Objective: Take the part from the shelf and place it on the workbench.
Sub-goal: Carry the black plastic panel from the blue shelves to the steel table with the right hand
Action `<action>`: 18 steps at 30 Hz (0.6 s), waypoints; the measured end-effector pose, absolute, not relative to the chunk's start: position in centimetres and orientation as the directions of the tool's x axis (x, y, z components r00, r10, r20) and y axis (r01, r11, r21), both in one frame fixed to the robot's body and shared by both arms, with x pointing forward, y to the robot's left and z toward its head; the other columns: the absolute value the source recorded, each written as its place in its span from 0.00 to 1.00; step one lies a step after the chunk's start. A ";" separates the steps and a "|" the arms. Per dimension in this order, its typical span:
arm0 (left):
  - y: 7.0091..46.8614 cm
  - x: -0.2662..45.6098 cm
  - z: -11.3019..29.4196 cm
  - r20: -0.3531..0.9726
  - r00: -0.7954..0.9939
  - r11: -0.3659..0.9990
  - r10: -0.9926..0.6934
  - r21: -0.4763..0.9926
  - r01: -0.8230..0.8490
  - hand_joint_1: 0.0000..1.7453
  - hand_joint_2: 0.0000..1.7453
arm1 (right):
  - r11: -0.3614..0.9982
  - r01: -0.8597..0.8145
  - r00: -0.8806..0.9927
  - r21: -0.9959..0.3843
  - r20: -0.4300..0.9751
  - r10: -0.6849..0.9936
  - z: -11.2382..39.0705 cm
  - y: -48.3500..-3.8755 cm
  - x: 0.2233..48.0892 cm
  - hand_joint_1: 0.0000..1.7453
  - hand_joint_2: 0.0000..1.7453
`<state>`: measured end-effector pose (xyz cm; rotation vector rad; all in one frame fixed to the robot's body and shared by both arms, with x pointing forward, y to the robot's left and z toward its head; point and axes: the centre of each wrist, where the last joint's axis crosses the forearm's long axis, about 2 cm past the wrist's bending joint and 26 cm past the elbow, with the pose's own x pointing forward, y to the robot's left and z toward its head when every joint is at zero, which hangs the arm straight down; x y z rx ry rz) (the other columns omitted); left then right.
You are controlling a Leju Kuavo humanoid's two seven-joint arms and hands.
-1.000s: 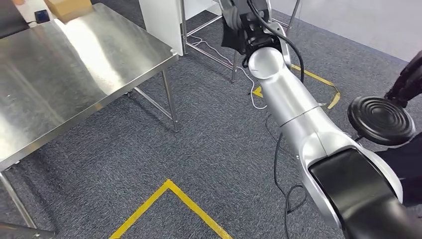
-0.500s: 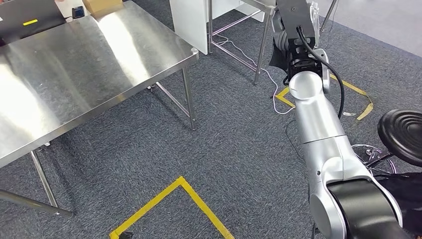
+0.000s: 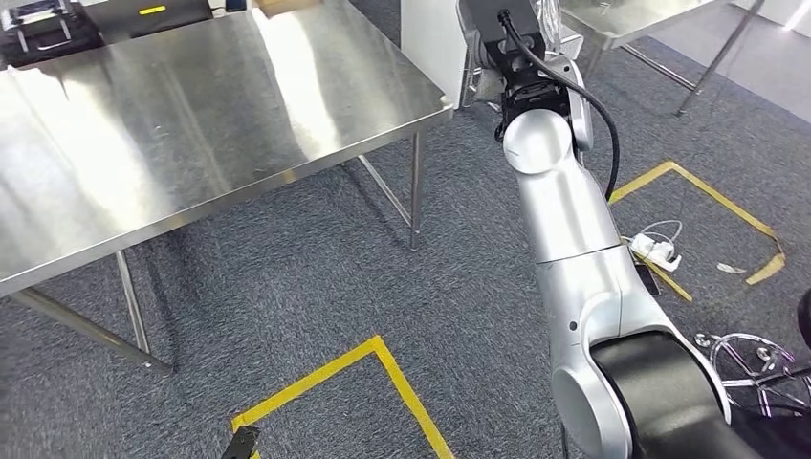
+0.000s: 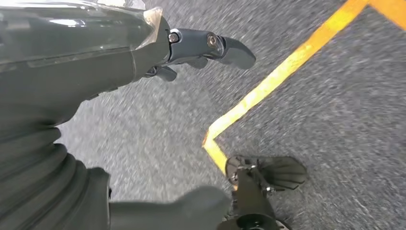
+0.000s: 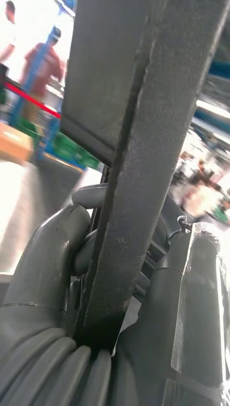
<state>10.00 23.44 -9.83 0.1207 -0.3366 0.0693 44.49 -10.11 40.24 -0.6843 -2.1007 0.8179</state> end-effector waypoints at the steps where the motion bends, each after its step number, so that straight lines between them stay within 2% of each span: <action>1: 23.4 9.9 -9.8 0.332 0.942 0.990 0.048 0.106 -0.088 0.00 1.00 | 0.652 0.186 -0.572 -0.735 0.459 0.680 40.3 -9.6 44.3 1.00 1.00; 11: 23.2 9.6 -9.9 0.329 0.943 0.991 0.045 0.106 -0.084 0.00 1.00 | 0.622 0.121 -0.662 -0.774 0.404 0.631 40.6 -4.9 42.0 1.00 1.00; 18: 23.4 9.7 -9.9 0.331 0.943 0.991 0.038 0.108 -0.077 0.00 1.00 | 0.583 0.105 -0.670 -0.806 0.376 0.640 39.2 -4.4 41.3 1.00 1.00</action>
